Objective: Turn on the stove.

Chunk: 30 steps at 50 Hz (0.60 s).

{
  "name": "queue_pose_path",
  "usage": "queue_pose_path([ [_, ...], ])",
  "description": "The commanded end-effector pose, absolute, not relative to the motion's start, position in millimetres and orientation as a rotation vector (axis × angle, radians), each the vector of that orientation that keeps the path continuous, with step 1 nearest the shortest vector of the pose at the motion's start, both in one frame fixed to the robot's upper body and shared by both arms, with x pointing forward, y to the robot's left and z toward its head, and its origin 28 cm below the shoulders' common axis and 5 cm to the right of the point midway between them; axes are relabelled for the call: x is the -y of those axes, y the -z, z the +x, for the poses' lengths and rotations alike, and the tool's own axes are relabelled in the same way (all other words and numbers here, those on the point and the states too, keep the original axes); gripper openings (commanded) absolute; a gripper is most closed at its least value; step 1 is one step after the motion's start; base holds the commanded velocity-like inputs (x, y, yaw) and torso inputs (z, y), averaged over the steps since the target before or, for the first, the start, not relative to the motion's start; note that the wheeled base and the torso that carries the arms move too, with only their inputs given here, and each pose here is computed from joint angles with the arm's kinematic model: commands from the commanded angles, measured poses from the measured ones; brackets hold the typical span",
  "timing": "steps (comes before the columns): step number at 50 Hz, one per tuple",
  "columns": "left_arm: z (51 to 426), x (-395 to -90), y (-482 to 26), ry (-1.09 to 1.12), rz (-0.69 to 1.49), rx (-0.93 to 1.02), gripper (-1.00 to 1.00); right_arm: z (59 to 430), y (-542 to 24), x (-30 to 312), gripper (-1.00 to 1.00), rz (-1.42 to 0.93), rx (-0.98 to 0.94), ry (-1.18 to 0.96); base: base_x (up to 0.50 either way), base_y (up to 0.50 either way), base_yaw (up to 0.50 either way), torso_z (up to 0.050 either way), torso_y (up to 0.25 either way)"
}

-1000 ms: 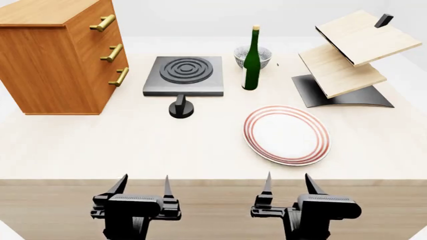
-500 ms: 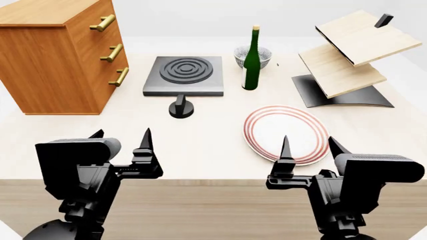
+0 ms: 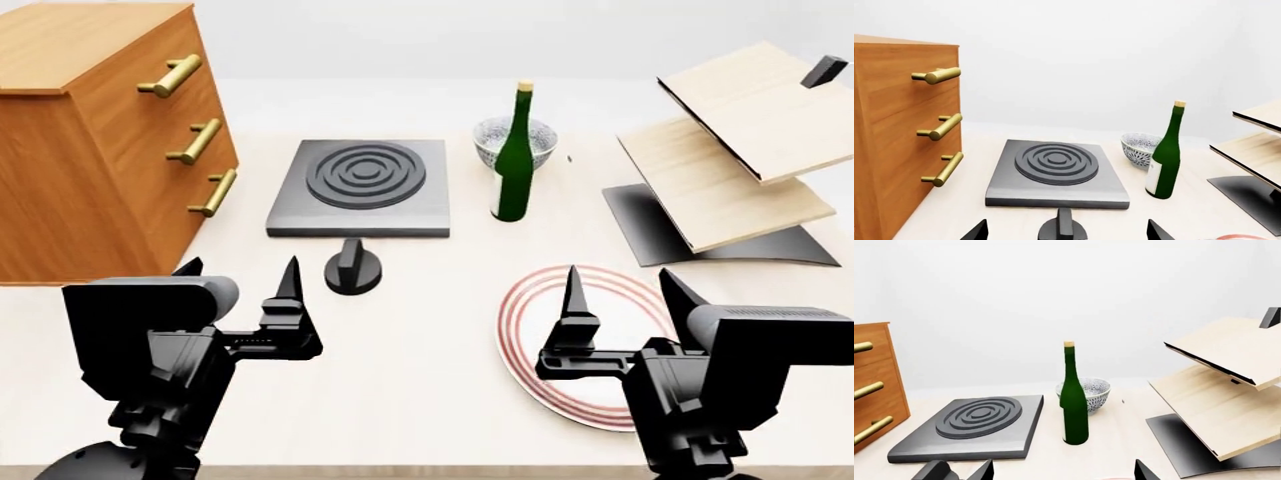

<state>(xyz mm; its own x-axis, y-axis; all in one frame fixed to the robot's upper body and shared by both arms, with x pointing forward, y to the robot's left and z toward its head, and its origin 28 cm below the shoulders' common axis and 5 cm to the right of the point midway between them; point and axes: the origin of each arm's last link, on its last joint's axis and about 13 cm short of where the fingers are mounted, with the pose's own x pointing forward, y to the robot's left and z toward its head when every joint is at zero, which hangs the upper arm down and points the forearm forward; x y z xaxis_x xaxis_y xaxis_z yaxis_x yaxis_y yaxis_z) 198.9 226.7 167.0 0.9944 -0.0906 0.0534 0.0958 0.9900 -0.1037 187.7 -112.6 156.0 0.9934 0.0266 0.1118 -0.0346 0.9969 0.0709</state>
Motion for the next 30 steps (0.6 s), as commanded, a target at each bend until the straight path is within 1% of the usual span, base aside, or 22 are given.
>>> queue_pose_path([
  [1, 199, -227, -167, 0.089, -0.098, 0.050, 1.00, 186, -157, 113, 1.00, 0.077, 0.114, -0.035, 0.50, 0.00, 0.00, 0.000, 0.000],
  [9, 200, -227, -166, 0.090, -0.091, 0.056, 1.00, 187, -156, 113, 1.00, 0.064, 0.112, -0.013, 0.46, 0.00, 0.00, 0.000, 0.000],
  [15, 209, -231, -163, 0.100, -0.055, 0.084, 1.00, 187, -154, 113, 1.00, 0.067, 0.121, -0.006, 0.00, 0.00, 0.00, 0.000, 0.003],
  [18, 223, -237, -159, 0.051, -0.032, 0.091, 1.00, 186, -154, 113, 1.00, 0.063, 0.124, -0.009, 0.00, 0.00, 0.00, 0.000, 0.000],
  [21, 238, -246, -152, -0.037, 0.031, 0.161, 1.00, 187, -152, 113, 1.00, 0.059, 0.124, -0.014, 0.00, 0.00, 0.00, 0.000, 0.000],
  [26, 261, -259, -132, -0.111, 0.084, 0.165, 1.00, 187, -150, 112, 1.00, 0.057, 0.117, -0.020, 0.00, 0.00, 0.00, 0.000, 0.000],
  [27, 272, -263, -118, -0.152, 0.123, 0.157, 1.00, 187, -149, 111, 1.00, 0.055, 0.116, -0.023, 0.00, 0.00, 0.00, 0.000, 0.000],
  [30, 286, -267, -97, -0.163, 0.138, 0.117, 1.00, 188, -148, 111, 1.00, 0.054, 0.113, -0.023, 0.00, 0.00, 0.00, 0.000, 0.000],
])
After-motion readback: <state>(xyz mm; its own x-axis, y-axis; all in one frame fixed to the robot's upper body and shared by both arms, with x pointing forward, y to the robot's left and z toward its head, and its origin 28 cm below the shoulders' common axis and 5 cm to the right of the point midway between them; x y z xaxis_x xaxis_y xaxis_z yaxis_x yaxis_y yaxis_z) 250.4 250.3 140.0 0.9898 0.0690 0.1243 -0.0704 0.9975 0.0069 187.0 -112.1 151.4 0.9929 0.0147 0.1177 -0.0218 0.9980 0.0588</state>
